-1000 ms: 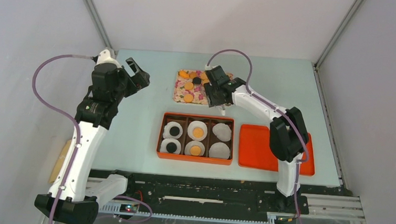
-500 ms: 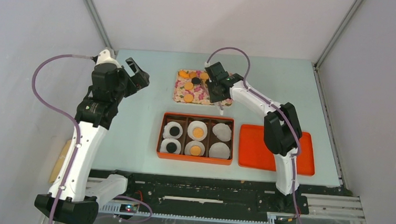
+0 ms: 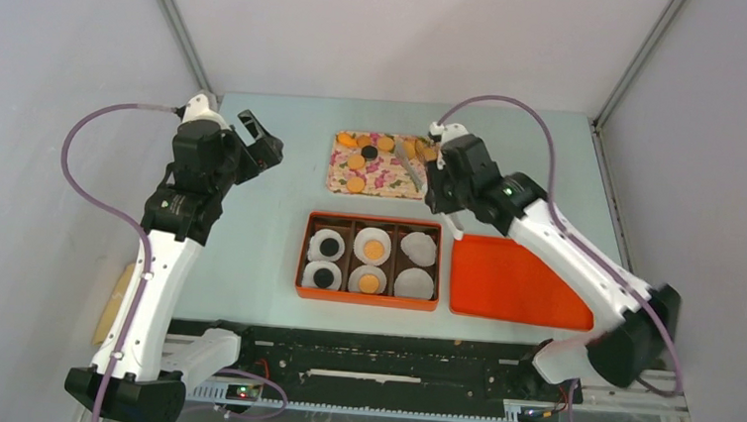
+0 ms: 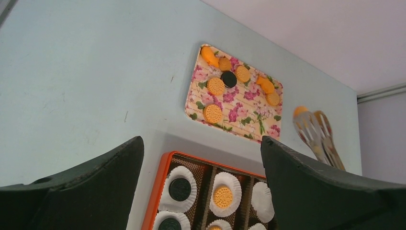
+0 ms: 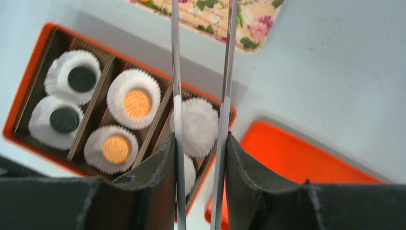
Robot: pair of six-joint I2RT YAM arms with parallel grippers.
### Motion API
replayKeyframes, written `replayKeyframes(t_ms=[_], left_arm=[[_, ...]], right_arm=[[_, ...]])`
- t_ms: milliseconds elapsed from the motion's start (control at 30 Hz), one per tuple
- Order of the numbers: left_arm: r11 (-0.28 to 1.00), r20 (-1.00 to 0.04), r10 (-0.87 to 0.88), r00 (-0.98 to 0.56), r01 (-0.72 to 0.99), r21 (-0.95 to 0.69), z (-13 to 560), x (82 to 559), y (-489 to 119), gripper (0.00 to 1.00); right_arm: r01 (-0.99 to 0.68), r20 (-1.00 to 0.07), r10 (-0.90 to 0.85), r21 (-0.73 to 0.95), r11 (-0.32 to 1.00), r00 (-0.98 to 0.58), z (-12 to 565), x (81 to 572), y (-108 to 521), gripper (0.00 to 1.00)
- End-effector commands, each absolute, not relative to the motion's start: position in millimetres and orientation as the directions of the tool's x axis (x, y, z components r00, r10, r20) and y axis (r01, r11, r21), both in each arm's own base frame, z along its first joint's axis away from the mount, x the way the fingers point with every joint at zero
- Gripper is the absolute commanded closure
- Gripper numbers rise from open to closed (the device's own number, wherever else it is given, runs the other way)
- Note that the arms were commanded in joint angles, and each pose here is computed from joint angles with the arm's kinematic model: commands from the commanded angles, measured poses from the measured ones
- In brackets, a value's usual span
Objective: Pack the cookies
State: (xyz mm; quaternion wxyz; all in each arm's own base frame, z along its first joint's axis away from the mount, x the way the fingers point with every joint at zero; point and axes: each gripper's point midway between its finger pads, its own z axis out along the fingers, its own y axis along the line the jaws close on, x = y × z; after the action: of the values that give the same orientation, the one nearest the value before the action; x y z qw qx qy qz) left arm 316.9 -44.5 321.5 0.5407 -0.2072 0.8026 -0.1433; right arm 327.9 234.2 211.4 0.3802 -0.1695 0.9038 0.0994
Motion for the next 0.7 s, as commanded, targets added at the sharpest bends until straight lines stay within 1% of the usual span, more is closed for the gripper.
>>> replayKeyframes(t_ms=[0, 100, 167, 300, 467, 667], left_arm=[[0.867, -0.798, -0.496, -0.342, -0.149, -0.475, 318, 313, -52, 0.04], [0.866, -0.796, -0.497, -0.344, -0.137, -0.481, 319, 313, -54, 0.04], [0.865, -0.795, -0.497, -0.348, -0.128, -0.485, 319, 313, -56, 0.04], [0.865, -0.794, -0.496, -0.352, -0.113, -0.49, 322, 313, -60, 0.05], [0.863, -0.793, -0.495, -0.356, -0.094, -0.496, 324, 314, -66, 0.04], [0.864, -0.799, -0.494, -0.343, -0.094, -0.494, 327, 311, -64, 0.04]], right_arm=[[-0.406, -0.731, -0.253, 0.036, 0.913, -0.634, 231, 272, 218, 0.84], [-0.423, -0.708, -0.293, 0.009, 0.906, -0.643, 225, 229, 207, 0.84], [-0.428, -0.669, -0.306, 0.019, 0.904, -0.677, 213, 200, 201, 0.83], [-0.397, -0.607, -0.302, 0.024, 0.918, -0.735, 190, 166, 187, 0.83], [-0.373, -0.577, -0.301, 0.007, 0.928, -0.759, 176, 153, 178, 0.83], [-0.368, -0.551, -0.324, -0.032, 0.929, -0.769, 162, 155, 177, 0.82]])
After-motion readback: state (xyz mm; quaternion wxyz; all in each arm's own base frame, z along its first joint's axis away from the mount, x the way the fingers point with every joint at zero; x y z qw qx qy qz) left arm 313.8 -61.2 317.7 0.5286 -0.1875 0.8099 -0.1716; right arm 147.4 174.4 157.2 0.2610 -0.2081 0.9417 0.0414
